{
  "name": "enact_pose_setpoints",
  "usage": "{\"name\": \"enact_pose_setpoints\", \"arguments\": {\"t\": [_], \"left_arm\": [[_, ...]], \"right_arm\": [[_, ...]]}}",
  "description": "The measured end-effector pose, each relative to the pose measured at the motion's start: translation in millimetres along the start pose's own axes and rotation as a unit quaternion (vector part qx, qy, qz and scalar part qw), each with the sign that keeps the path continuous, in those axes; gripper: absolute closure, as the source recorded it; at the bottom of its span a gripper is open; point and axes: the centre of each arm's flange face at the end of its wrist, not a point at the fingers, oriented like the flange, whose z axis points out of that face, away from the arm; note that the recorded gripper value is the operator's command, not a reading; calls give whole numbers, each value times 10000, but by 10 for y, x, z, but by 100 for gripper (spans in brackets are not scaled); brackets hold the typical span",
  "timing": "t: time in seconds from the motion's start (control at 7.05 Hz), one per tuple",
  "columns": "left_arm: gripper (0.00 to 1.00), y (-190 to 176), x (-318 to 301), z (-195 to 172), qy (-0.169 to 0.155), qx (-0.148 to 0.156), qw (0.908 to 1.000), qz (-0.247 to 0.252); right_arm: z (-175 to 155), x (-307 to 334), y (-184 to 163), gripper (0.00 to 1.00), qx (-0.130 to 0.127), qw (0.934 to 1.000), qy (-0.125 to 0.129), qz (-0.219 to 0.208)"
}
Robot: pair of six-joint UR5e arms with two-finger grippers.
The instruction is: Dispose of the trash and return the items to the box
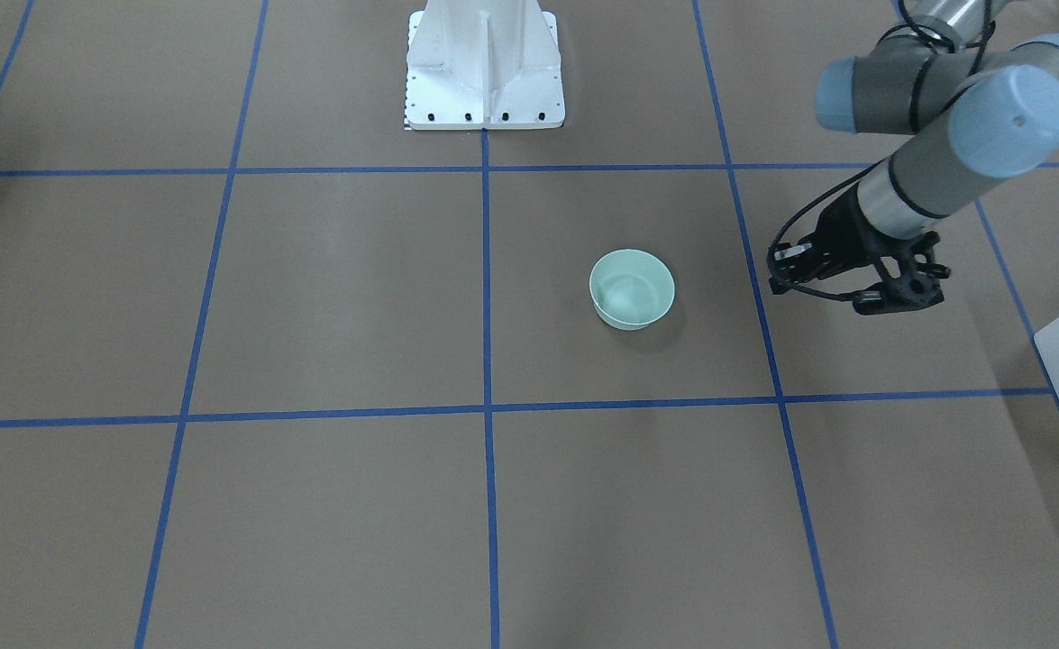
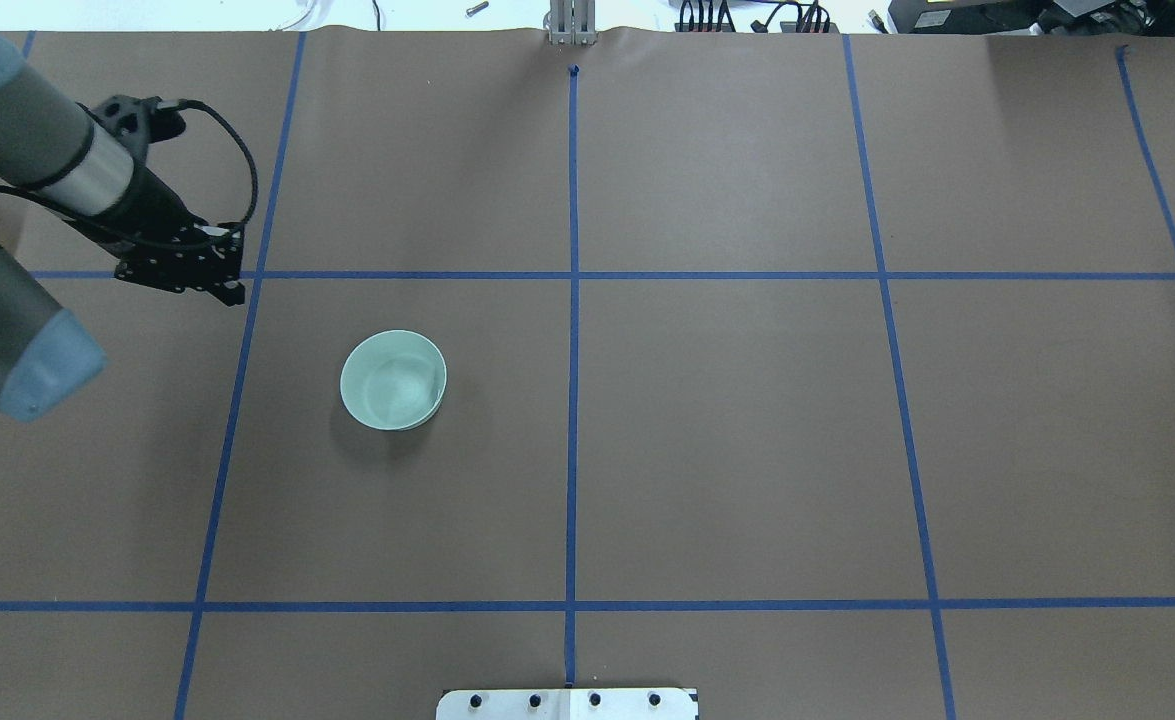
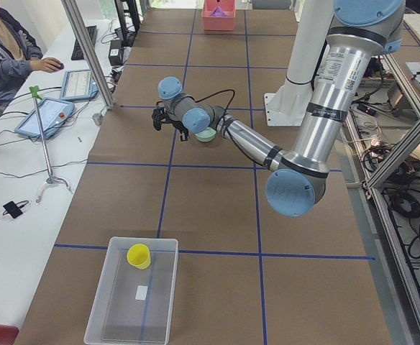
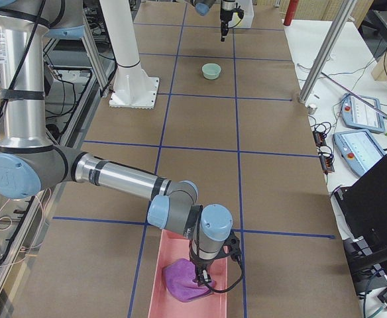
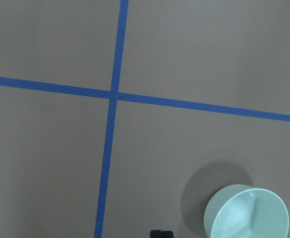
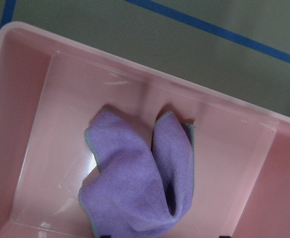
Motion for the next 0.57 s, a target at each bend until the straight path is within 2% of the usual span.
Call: {"name": "enact_pose_setpoints", "arguments": {"t": [0.28, 0.57], "left_arm": [[10, 290, 388, 457, -243, 48, 9997, 29], [14, 485, 559, 767, -392, 15, 9992, 75]], "right_arm": [[-23, 0, -21, 0, 22, 10000, 8, -1], [-16, 3, -16, 0, 17, 10000, 3, 4]]}}
